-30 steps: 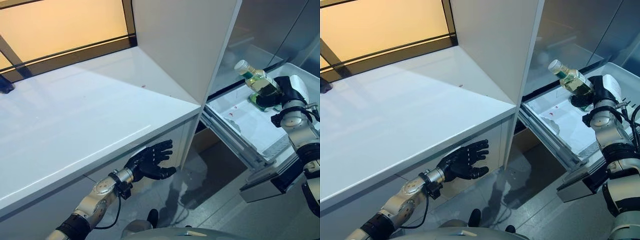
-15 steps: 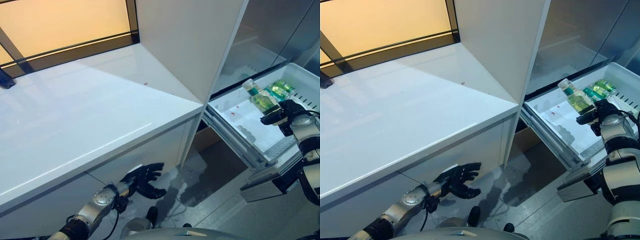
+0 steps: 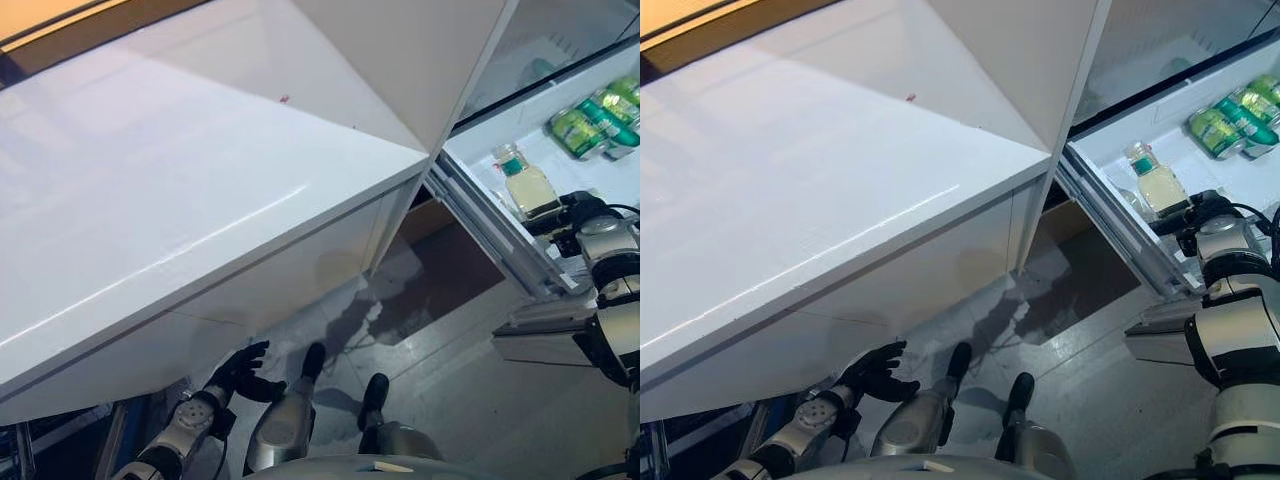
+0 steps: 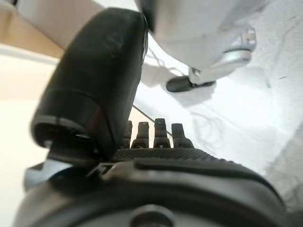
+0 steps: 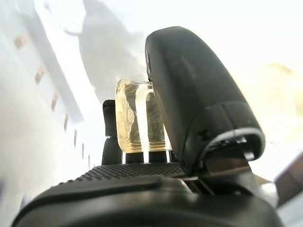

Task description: Put drinks into fridge and close the fridge

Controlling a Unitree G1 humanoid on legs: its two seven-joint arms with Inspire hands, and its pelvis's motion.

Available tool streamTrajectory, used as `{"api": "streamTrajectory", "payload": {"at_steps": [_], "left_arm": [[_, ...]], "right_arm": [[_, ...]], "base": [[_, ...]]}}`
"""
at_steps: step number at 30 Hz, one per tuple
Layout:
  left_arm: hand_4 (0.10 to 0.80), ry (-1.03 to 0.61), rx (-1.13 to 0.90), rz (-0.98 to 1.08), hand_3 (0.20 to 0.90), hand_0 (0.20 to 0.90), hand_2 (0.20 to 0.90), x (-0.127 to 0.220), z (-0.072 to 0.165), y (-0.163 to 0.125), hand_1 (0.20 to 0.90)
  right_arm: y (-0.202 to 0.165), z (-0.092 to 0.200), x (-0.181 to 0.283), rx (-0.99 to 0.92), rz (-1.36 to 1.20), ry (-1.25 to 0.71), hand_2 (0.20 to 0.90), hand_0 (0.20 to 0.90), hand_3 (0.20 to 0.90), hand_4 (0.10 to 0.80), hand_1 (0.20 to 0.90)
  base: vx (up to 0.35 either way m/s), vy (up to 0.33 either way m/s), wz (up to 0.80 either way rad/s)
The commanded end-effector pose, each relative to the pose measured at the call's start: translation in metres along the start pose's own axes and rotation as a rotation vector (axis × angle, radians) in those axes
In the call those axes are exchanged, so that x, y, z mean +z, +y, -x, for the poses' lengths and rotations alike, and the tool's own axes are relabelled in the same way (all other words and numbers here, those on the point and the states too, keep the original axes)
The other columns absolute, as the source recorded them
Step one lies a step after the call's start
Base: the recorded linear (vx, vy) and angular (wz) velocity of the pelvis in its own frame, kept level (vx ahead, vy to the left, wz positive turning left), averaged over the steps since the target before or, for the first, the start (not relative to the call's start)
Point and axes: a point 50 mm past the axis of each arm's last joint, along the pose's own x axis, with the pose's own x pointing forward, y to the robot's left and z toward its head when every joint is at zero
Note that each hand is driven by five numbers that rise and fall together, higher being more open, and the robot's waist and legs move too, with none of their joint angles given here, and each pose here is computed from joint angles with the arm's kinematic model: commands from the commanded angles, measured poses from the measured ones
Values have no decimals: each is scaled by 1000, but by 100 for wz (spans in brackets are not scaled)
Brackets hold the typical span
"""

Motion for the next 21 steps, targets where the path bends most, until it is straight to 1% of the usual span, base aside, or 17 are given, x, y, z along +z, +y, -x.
{"api": "streamTrajectory", "payload": {"at_steps": [1, 4, 8, 10, 11, 12, 18, 21], "left_arm": [[800, -37, 31, -23, 900, 900, 900, -1, 3, 6, 900], [800, -68, 45, -8, 900, 900, 900, 4, 3, 8, 900], [800, -95, 56, -9, 900, 900, 900, 13, 1, 13, 900], [800, -101, 57, -13, 900, 900, 900, 16, 0, 14, 900], [800, -103, 59, -15, 900, 900, 900, 17, 0, 15, 900], [800, -105, 60, -20, 900, 900, 900, 18, 0, 16, 900], [800, -103, 53, -39, 900, 900, 900, 19, 0, 16, 900], [800, -95, 47, -52, 900, 900, 900, 18, 0, 16, 900]], "right_arm": [[-66, 24, 81, -212, -14, -295, 300, 300, 200, 100, 300], [-63, 24, 81, -197, 19, -305, 300, 300, 200, 100, 300], [-58, 24, 83, -163, 149, -302, 300, 300, 200, 100, 300], [-58, 24, 86, -174, 293, -309, 300, 300, 200, 100, 300], [-59, 26, 90, -190, 407, -313, 761, 761, 738, 638, 761], [-59, 28, 94, -196, 468, -317, 900, 900, 900, 800, 900], [-56, 38, 117, -205, 521, -394, 900, 900, 900, 800, 900], [-55, 43, 126, -203, 486, -455, 900, 900, 900, 800, 900]], "base": [[-37, -47, -7], [-35, -47, -19], [-25, -45, -18], [-14, -41, -16], [-10, -47, -5], [-9, -36, -4], [-9, -15, -10], [2, -4, -6]]}}
